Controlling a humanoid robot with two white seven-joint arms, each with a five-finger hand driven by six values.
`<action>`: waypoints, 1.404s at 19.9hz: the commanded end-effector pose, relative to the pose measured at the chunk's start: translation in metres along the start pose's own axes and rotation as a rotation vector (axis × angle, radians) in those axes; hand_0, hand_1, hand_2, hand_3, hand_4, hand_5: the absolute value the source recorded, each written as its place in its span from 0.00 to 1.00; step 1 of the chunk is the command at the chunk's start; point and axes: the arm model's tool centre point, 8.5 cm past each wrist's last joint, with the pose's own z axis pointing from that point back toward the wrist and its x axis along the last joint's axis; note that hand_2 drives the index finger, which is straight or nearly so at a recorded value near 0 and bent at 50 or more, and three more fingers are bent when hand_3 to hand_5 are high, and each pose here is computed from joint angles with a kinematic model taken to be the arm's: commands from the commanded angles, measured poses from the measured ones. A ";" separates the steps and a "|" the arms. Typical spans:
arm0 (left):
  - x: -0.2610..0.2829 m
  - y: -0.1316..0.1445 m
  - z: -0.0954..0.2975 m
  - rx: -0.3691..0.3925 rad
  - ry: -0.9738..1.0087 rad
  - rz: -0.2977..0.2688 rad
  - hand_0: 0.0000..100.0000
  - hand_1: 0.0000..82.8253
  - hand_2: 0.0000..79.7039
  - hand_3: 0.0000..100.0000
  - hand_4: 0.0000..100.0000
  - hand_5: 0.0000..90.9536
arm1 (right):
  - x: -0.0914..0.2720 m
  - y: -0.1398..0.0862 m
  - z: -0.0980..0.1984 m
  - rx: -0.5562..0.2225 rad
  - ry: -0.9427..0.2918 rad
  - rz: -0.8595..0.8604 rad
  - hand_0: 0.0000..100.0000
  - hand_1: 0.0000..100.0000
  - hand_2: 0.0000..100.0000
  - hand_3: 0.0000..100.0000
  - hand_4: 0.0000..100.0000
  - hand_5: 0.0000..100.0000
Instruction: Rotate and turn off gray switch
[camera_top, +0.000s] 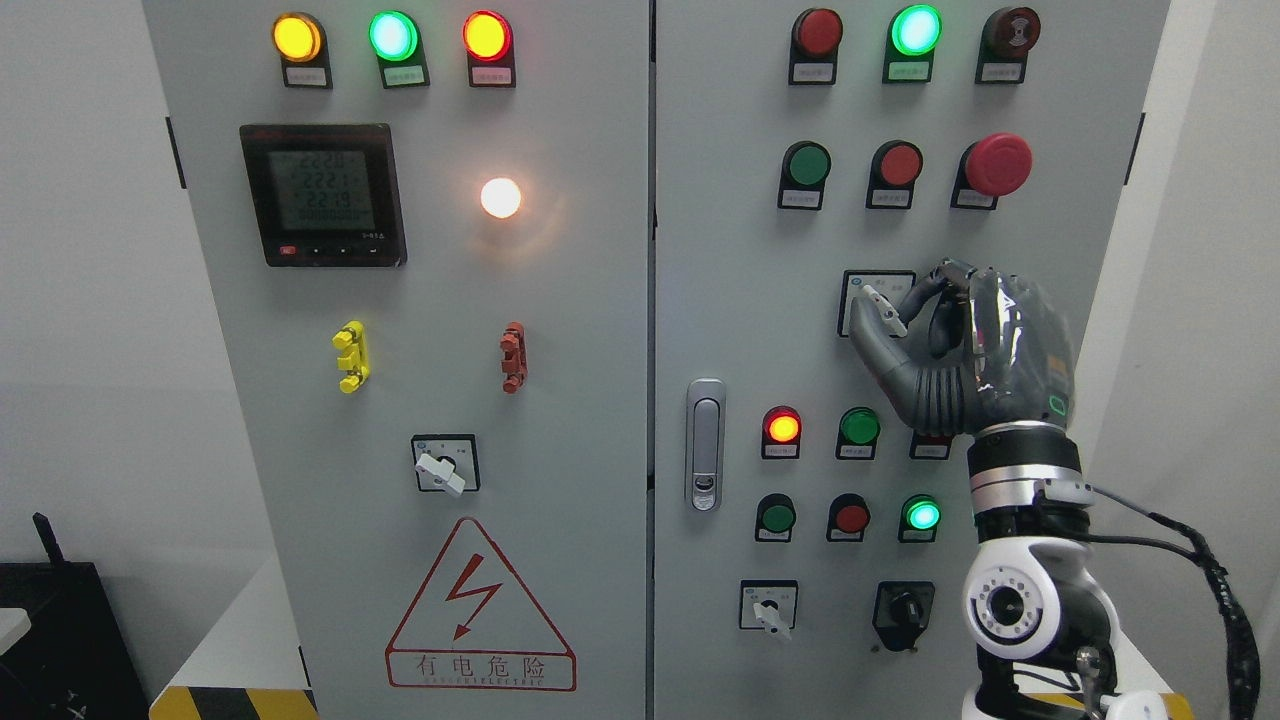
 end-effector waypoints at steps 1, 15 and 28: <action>0.015 0.000 -0.001 0.001 -0.033 0.029 0.12 0.47 0.00 0.00 0.00 0.00 | 0.003 0.002 0.000 0.003 -0.007 -0.001 0.47 0.41 0.67 1.00 0.93 1.00; 0.015 0.000 -0.001 0.001 -0.033 0.029 0.12 0.47 0.00 0.00 0.00 0.00 | 0.004 0.004 0.000 0.011 -0.009 -0.002 0.50 0.40 0.68 1.00 0.93 1.00; 0.015 0.000 -0.001 0.001 -0.033 0.029 0.12 0.47 0.00 0.00 0.00 0.00 | 0.004 0.004 0.000 0.011 -0.011 0.000 0.52 0.40 0.69 1.00 0.93 1.00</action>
